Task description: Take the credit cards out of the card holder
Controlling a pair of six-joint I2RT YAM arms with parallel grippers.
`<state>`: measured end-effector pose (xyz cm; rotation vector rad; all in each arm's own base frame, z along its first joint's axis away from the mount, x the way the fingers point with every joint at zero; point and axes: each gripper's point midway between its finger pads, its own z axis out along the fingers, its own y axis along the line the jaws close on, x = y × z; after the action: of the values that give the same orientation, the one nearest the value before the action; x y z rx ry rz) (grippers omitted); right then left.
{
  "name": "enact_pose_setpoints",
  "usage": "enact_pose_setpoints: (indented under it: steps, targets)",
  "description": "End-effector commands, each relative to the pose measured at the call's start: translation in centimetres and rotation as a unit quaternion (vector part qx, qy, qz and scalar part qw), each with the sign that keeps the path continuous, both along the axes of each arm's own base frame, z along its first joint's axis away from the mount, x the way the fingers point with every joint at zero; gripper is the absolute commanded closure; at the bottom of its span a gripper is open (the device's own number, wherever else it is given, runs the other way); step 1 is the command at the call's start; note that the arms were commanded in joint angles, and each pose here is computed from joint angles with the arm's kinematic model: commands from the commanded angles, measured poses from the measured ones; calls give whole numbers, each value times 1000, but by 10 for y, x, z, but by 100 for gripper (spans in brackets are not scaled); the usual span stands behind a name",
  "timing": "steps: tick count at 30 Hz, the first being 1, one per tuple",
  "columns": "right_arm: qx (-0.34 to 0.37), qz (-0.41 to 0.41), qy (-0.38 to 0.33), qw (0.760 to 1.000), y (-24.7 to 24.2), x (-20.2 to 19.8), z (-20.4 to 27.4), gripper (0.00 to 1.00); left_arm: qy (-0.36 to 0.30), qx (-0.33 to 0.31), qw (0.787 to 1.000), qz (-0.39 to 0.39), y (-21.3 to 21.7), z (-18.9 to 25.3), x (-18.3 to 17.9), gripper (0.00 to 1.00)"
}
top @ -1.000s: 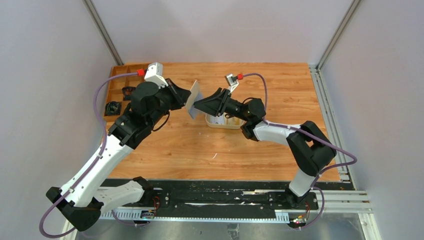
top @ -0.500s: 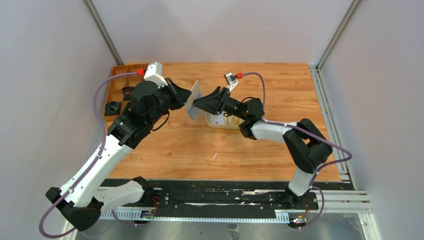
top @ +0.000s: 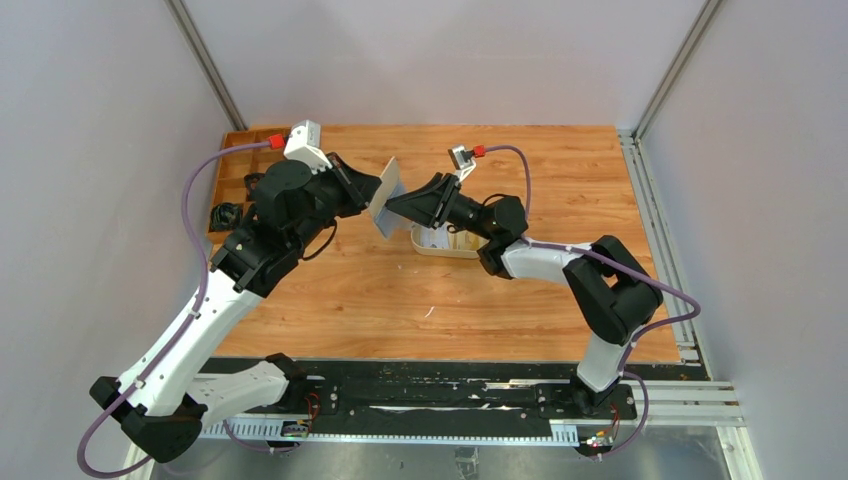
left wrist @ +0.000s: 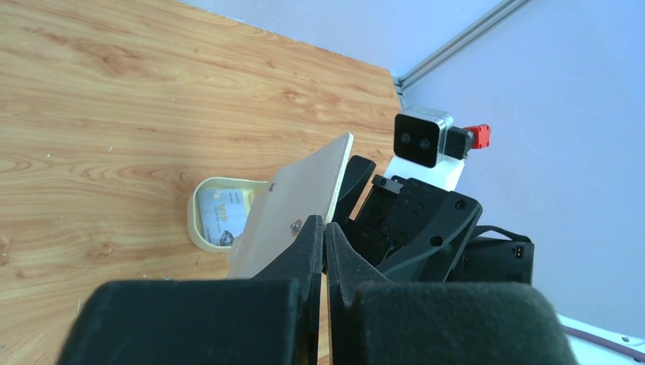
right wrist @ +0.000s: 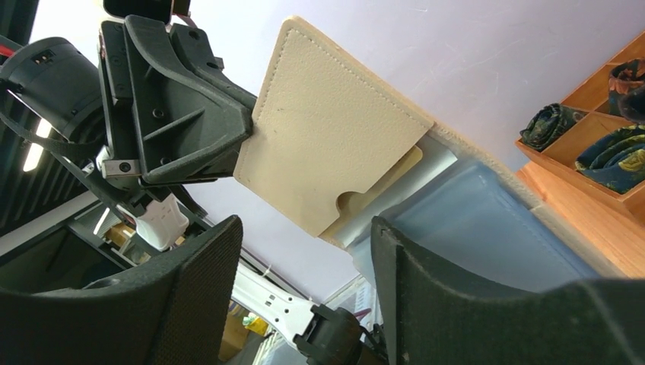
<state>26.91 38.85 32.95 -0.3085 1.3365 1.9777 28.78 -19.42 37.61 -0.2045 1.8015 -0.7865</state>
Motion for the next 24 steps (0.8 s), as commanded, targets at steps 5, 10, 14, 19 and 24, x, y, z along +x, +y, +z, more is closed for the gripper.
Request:
enact_pose_setpoints:
  steps: [5, 10, 14, 19, 24]
  targets:
    - [32, 10, -42, 999, -7, -6, 27, 43, -2, 0, 1000, 15, 6, 0, 2, 100]
    - [31, 10, -39, 999, -6, -5, 26, 45, 4, -3, 1000, 13, 4, -5, 3, 100]
    - [31, 11, -33, 999, -5, -3, 22, 45, 4, -4, 1000, 15, 5, -5, 3, 100]
    - [40, 16, -36, 998, -4, -3, 28, 47, 8, -5, 1000, 14, 5, -8, 3, 100]
    - [44, 20, -35, 998, -3, -2, 32, 55, 17, -7, 1000, 13, 2, -17, 4, 100]
